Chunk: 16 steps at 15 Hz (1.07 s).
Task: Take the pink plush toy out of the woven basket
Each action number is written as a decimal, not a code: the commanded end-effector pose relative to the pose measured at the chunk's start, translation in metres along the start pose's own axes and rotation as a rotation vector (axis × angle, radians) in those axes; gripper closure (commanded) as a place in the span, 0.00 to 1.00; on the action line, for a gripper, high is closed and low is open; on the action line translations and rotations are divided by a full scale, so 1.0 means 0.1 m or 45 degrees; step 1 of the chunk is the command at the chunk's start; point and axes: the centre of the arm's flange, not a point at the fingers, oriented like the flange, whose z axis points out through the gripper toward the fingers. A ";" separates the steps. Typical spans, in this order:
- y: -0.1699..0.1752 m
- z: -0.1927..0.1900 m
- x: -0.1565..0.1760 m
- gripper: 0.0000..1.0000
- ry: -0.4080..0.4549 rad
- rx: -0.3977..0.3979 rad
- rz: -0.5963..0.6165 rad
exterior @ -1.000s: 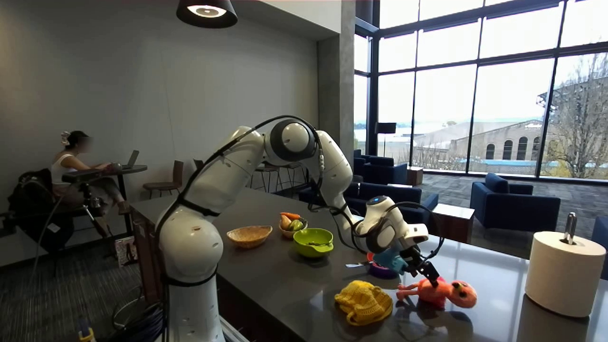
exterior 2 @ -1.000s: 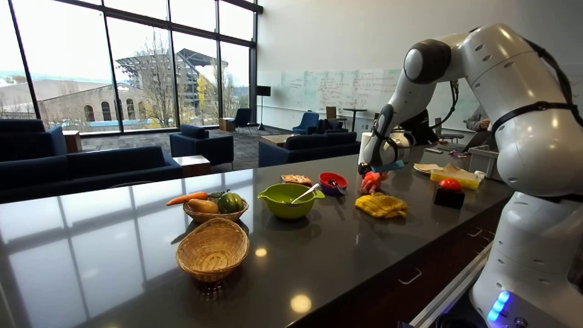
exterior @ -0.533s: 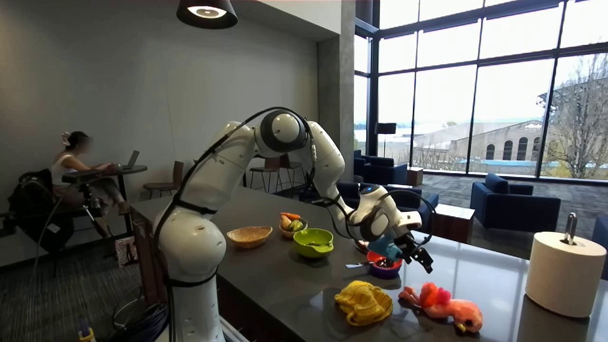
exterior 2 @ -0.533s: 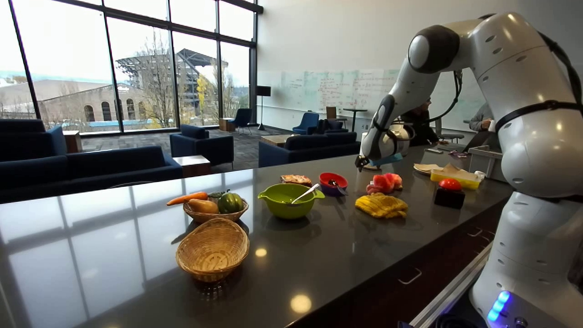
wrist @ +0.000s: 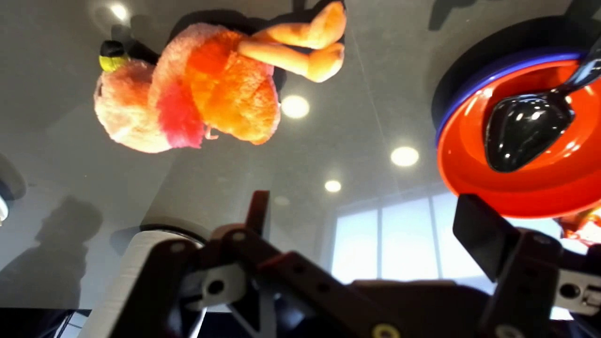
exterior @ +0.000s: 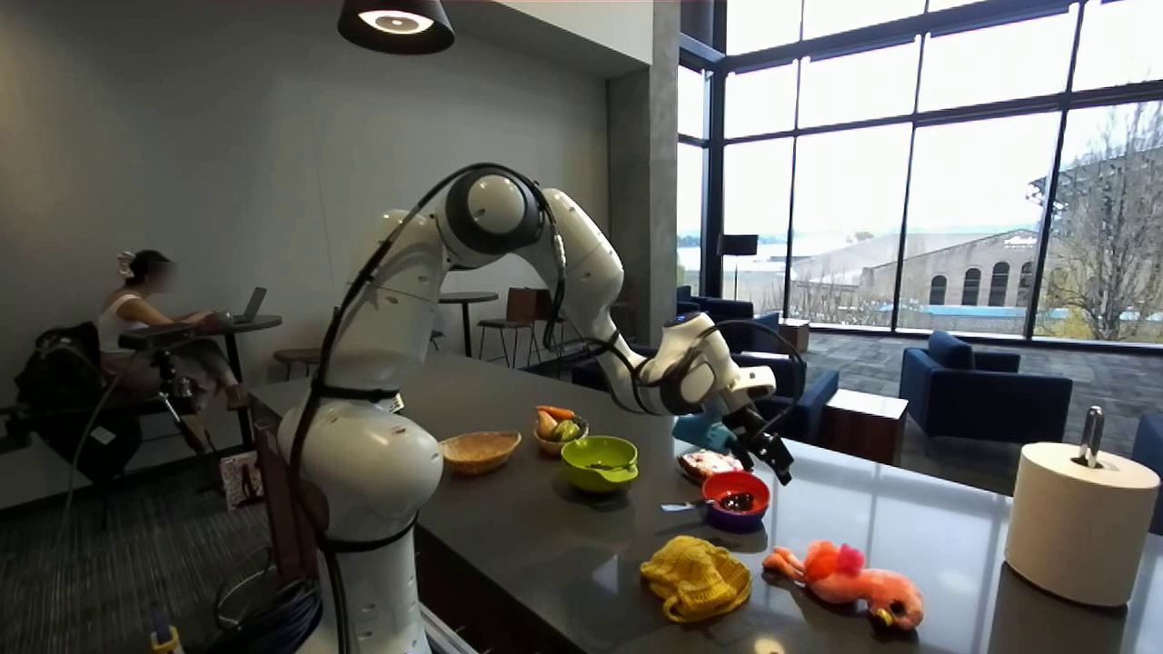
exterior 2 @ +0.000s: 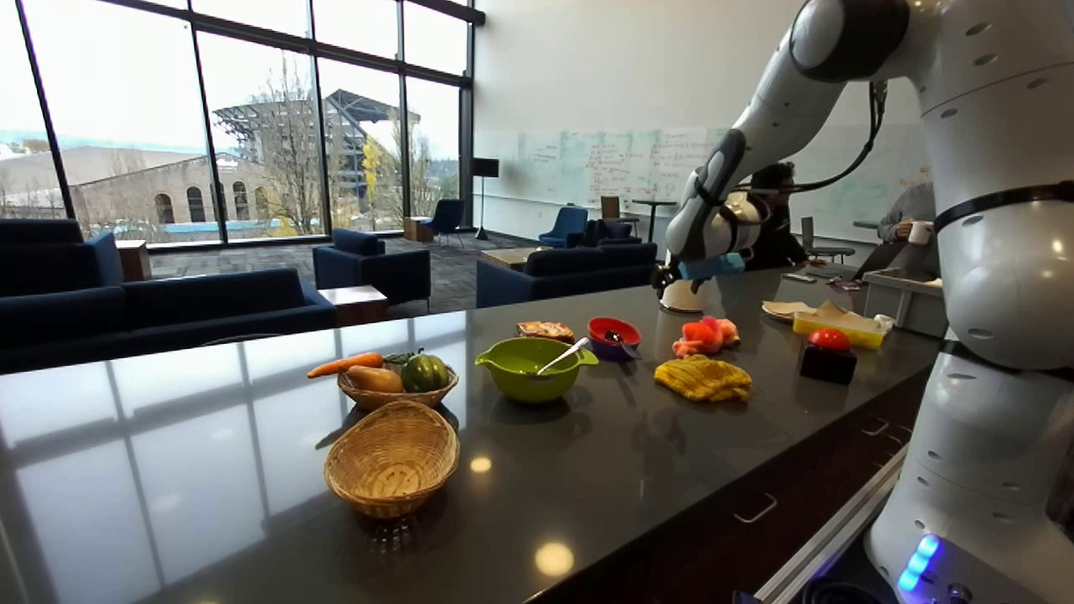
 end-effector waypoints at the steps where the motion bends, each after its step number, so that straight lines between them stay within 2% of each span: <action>1: -0.12 -0.66 -0.13 0.00 -0.068 0.045 -0.039; 11: -0.57 -1.53 -0.48 0.00 -0.391 0.148 -0.282; 16: -0.82 -1.83 -0.72 0.00 -0.531 0.198 -0.382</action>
